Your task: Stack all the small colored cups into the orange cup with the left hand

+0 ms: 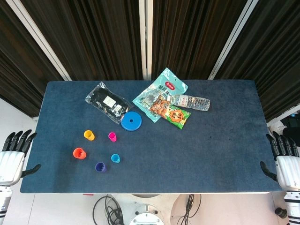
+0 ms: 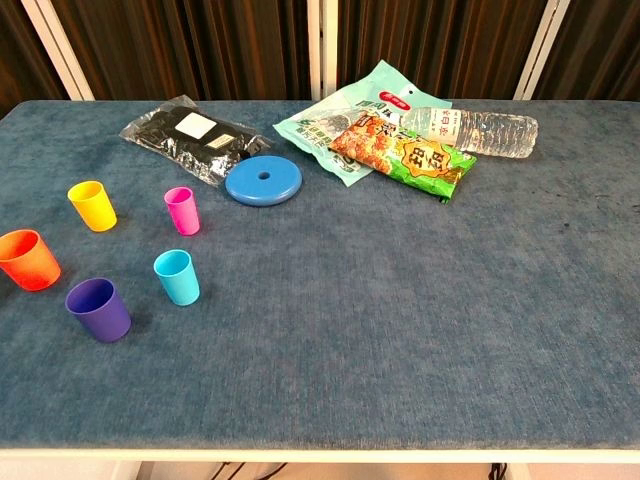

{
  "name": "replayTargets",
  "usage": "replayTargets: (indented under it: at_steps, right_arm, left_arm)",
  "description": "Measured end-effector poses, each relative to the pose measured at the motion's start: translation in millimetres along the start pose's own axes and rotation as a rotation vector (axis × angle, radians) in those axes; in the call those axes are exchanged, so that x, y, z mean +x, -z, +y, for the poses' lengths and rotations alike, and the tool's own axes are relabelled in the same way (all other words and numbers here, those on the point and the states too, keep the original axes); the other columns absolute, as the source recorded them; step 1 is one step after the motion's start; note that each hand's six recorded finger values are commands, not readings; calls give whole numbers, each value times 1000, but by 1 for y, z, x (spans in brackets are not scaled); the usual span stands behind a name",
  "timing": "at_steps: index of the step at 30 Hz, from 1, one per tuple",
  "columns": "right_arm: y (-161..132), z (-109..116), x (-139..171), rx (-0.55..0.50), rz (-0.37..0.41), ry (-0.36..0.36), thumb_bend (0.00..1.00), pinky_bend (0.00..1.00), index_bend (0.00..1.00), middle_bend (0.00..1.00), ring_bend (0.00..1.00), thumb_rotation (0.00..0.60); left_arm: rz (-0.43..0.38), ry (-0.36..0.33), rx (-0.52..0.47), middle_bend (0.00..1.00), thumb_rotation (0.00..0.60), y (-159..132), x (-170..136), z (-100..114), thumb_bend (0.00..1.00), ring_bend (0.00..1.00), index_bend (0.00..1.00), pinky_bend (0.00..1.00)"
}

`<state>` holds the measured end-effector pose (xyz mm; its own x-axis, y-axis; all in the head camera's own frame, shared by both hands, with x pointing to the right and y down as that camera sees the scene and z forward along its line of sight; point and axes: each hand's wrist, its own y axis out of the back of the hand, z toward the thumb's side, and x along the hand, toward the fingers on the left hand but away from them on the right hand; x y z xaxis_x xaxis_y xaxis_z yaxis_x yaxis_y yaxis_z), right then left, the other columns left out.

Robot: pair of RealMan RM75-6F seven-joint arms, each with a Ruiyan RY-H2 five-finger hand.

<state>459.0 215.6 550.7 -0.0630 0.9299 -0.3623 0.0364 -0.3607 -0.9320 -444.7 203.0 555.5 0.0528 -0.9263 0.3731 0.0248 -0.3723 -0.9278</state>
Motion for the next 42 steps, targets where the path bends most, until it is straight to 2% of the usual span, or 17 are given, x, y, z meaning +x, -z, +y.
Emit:
replayTargets:
  at_steps: [15, 20, 27, 35, 42]
  right_arm:
    - [3, -5, -2, -18, 12, -19, 240, 0, 0, 0, 0, 600]
    - [4, -2, -3, -17, 12, -8, 239, 0, 0, 0, 0, 600]
    - [8, 3, -8, -16, -1, 13, 240, 0, 0, 0, 0, 600]
    - [11, 12, -9, -25, -3, 37, 239, 0, 0, 0, 0, 600]
    - [11, 17, -8, -32, 4, 46, 239, 0, 0, 0, 0, 600]
  left_arm:
    - [0, 11, -9, 38, 600, -8, -5, -4, 72, 0, 94, 48]
    - [-34, 22, -42, 54, 600, -19, -7, -6, 72, 0, 94, 63]
    - [-142, 112, -70, 69, 600, -53, -15, -31, 72, 0, 95, 64]
    - [-255, 172, -136, 145, 600, -96, -10, -43, 86, 0, 153, 64]
    - [-321, 294, -150, 184, 600, -127, -7, -69, 117, 0, 194, 63]
